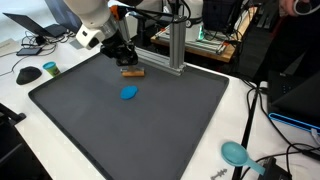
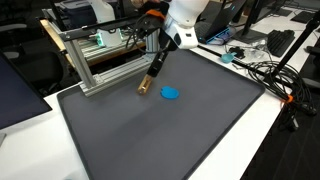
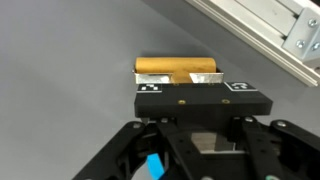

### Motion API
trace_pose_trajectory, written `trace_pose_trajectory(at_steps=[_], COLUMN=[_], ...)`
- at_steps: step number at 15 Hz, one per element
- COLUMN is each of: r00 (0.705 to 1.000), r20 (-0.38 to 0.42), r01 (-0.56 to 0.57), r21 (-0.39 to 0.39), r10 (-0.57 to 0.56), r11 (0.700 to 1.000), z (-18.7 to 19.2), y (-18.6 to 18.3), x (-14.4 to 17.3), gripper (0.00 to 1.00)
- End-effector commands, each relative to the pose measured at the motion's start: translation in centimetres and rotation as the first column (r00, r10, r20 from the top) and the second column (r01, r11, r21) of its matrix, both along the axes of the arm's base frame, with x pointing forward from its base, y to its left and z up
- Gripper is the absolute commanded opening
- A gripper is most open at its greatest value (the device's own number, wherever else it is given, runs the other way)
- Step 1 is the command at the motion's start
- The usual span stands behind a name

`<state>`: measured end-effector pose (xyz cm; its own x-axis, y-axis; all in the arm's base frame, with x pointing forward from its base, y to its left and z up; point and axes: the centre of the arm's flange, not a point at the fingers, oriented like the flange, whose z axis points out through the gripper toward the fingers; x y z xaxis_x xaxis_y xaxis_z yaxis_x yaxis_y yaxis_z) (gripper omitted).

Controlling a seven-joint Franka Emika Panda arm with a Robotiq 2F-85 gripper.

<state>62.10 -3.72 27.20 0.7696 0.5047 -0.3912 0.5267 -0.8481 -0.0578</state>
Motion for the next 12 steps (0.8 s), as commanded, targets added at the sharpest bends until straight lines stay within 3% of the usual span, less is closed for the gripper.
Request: trace_pose_trajectory(at_steps=[1, 7, 10, 12], r00=[0.985, 0.962, 0.921, 0.878], r20=[-0.163, -0.024, 0.071, 0.142], r01=[0.069, 0.272, 0.361, 0.425], r21=[0.029, 0.169, 0.210, 0.210], r10=[-0.063, -0.272, -0.383, -0.458], r11=[0.997, 0.947, 0.908, 0.880], z=[-3.5, 6.0, 9.6, 11.5], y=[0.0, 1.3, 2.2, 2.5], x=[-1.1, -1.3, -1.3, -1.5], gripper=[0.23, 0.23, 0.23, 0.23])
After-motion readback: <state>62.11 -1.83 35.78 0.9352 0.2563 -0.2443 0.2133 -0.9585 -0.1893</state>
